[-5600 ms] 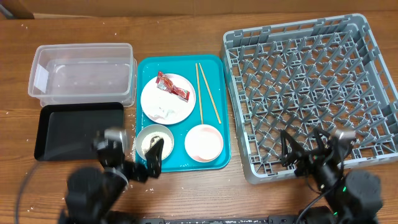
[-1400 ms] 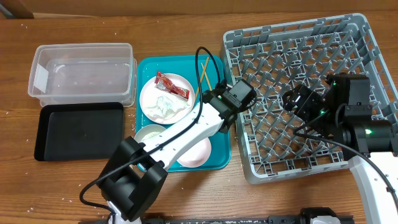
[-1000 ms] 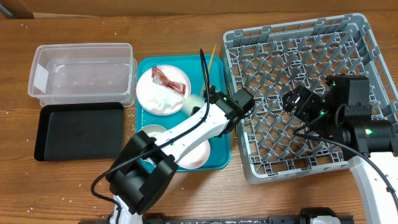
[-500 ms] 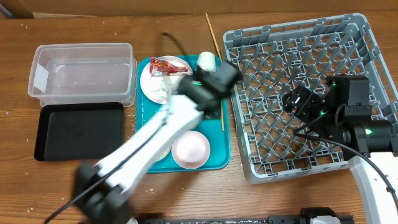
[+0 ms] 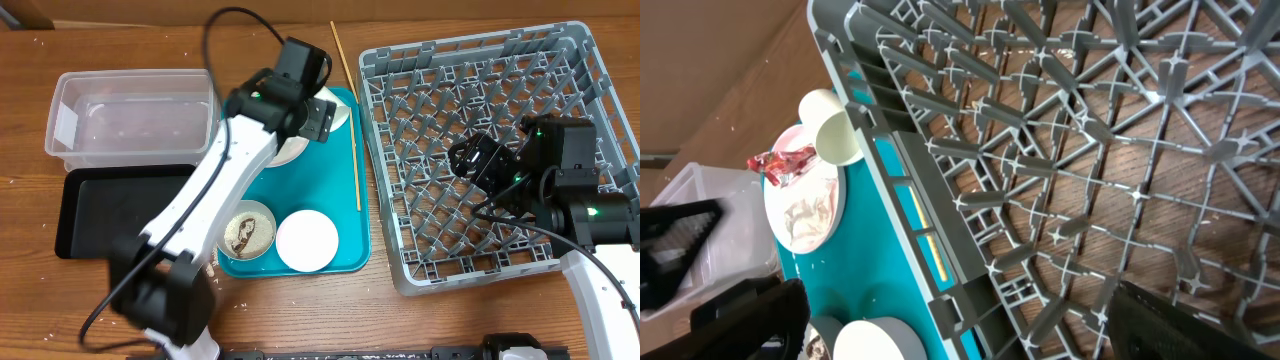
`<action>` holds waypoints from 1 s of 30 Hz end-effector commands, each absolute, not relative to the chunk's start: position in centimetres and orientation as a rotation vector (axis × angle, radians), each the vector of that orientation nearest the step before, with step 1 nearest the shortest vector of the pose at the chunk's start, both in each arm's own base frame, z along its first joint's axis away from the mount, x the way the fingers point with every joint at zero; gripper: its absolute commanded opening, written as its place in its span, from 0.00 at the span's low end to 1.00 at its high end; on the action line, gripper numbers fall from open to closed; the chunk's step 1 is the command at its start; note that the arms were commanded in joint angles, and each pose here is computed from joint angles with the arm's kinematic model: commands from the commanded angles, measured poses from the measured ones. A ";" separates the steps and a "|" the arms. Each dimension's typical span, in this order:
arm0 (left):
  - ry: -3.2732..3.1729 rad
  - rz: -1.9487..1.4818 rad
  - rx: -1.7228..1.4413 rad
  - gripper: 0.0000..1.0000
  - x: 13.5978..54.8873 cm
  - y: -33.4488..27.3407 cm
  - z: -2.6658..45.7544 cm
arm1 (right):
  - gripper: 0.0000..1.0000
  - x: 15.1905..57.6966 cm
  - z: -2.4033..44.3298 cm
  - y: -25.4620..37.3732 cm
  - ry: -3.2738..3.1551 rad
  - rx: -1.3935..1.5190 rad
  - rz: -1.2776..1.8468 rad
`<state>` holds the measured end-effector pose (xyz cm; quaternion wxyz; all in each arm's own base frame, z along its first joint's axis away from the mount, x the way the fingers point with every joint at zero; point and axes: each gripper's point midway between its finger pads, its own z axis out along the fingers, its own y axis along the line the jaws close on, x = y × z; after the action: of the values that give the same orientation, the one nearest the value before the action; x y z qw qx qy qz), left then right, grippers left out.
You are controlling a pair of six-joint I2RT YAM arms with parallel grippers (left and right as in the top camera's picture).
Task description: Sort waste into correct bins and load items into the dishwasher
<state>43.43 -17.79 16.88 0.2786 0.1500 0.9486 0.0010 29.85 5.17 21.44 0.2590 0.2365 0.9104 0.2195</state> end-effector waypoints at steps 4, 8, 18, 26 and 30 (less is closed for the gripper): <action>2.482 0.294 0.563 0.66 47.2 -19.2 10.0 | 0.98 30.3 21.3 5.3 2.486 0.636 0.599; 2.400 0.365 0.561 0.69 47.3 -21.8 10.1 | 0.98 30.4 19.6 5.8 2.552 0.646 0.590; 2.315 0.417 0.488 0.76 50.0 -22.7 7.8 | 0.98 30.7 18.3 6.6 2.608 0.635 0.587; 2.307 0.424 0.478 0.55 51.4 -22.4 5.1 | 0.98 31.2 18.6 6.6 2.585 0.624 0.593; 2.282 0.404 0.464 0.23 51.7 -23.0 5.9 | 0.98 31.3 18.6 6.6 2.580 0.622 0.593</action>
<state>51.39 -22.70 5.13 0.3667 0.1891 0.8975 0.1560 30.86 6.43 17.75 0.1958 0.2321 0.9292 0.2106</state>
